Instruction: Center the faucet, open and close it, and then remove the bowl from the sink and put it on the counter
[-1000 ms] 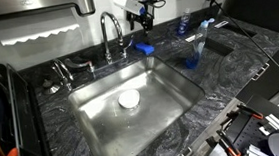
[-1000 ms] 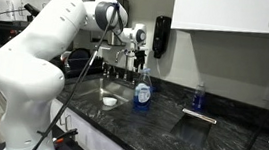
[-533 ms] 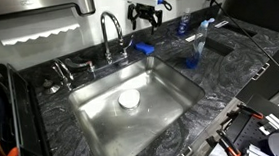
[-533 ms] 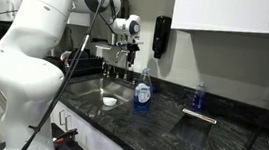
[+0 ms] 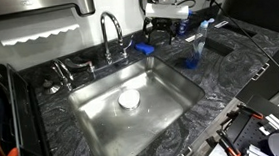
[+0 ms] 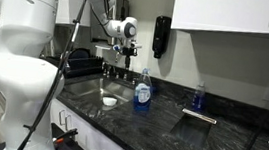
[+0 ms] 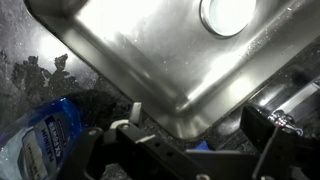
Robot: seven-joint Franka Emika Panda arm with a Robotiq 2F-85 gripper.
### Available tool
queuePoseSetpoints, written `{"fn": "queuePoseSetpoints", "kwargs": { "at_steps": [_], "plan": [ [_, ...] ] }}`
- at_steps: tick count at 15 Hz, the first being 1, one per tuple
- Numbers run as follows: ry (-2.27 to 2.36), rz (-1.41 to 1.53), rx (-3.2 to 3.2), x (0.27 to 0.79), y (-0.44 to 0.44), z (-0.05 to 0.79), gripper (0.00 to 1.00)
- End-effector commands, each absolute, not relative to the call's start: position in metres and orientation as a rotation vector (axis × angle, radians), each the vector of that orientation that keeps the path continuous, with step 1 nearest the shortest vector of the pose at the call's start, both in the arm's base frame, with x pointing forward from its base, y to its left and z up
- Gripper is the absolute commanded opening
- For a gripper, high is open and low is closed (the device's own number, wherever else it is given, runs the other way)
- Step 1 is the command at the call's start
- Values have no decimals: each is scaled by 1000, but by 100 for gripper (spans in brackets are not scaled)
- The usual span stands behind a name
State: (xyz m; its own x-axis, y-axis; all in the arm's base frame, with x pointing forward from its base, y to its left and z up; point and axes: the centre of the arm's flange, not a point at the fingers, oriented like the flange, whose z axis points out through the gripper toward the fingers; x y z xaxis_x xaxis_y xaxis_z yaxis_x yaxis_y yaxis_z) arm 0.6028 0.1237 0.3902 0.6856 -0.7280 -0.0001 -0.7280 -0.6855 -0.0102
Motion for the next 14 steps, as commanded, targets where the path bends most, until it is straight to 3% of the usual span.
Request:
{"fn": "queuePoseSetpoints", "kwargs": {
  "at_steps": [1,2,8,14],
  "plan": [
    [1051,-31,-2929,575,111,363,100],
    [1132,-14,-2918,594,122,374,100],
    [1089,-14,-2935,587,119,365,100],
    [911,-27,-2951,572,198,364,100]
  ]
}}
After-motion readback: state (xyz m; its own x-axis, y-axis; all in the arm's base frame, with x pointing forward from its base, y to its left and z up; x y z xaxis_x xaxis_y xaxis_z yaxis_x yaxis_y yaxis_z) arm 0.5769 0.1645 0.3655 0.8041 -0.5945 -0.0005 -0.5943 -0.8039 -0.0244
